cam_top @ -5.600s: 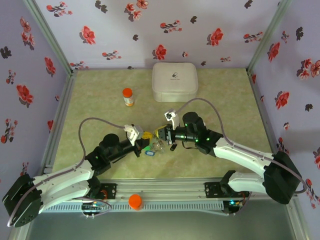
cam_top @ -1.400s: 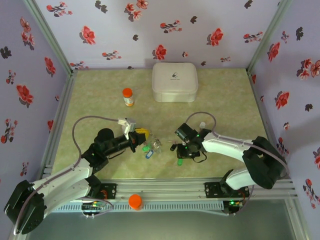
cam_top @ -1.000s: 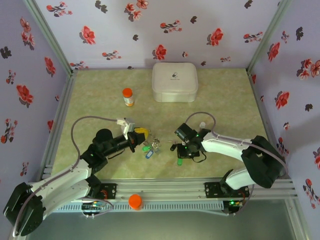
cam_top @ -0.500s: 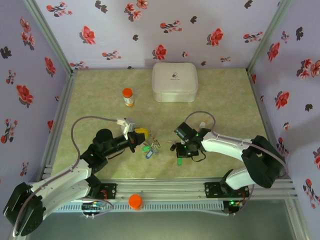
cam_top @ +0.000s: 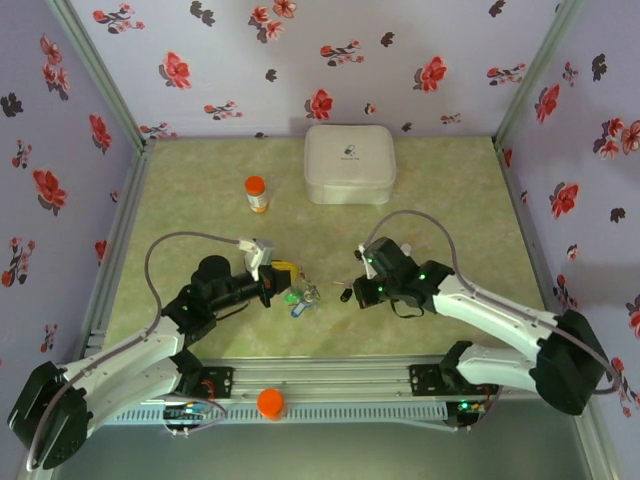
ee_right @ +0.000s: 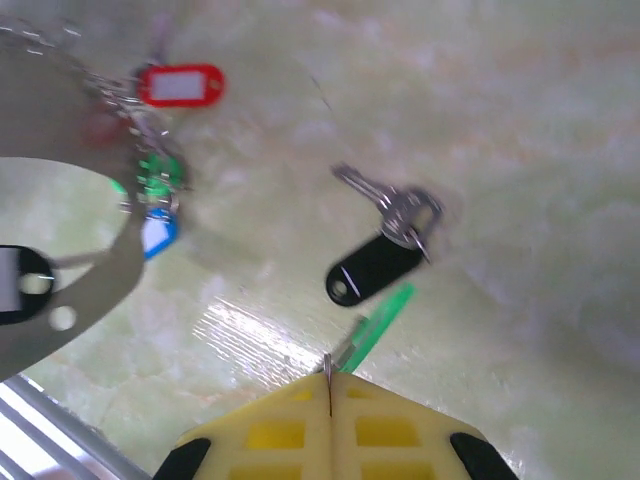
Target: Put the keys on the keyring
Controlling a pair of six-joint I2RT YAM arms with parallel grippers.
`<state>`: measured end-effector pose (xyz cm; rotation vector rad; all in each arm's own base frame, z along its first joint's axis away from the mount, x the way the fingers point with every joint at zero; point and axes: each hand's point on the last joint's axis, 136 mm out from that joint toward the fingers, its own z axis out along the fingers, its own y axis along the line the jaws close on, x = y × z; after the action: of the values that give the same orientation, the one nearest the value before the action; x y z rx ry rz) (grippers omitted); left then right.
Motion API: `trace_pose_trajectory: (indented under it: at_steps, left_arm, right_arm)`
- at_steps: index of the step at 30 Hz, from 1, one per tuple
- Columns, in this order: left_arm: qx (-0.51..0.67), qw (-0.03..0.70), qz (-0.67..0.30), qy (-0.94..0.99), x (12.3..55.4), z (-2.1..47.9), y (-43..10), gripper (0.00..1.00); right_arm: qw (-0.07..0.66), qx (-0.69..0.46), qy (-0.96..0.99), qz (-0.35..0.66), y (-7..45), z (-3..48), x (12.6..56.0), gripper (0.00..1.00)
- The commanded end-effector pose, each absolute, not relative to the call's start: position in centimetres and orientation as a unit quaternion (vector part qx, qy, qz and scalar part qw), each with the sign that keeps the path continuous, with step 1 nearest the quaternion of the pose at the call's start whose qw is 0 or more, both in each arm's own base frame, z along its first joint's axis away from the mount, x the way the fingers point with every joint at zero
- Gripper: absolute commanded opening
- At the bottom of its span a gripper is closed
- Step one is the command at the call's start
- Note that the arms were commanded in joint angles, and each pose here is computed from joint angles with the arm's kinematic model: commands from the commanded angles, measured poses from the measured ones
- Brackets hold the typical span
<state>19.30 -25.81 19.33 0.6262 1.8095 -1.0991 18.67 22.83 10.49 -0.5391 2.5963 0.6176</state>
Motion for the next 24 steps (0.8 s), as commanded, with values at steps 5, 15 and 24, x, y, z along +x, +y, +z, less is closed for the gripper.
trace_pose_trajectory:
  at_steps: [5,15,24]
  left_arm:
    - [0.253,0.413,-0.488,0.726,18.7,22.2,-27.3,0.00]
    - [0.246,0.356,-0.496,0.753,17.8,21.9,-27.7,0.00]
    - [0.254,0.358,-0.498,0.748,17.7,21.8,-28.2,0.00]
  right_arm:
    - [0.408,-0.383,0.790,0.250,26.4,19.4,21.0,0.00]
    - [0.508,-0.580,0.601,0.213,29.7,23.3,19.1,0.00]
    - [0.498,-0.632,0.558,0.203,30.8,22.9,17.5,0.00]
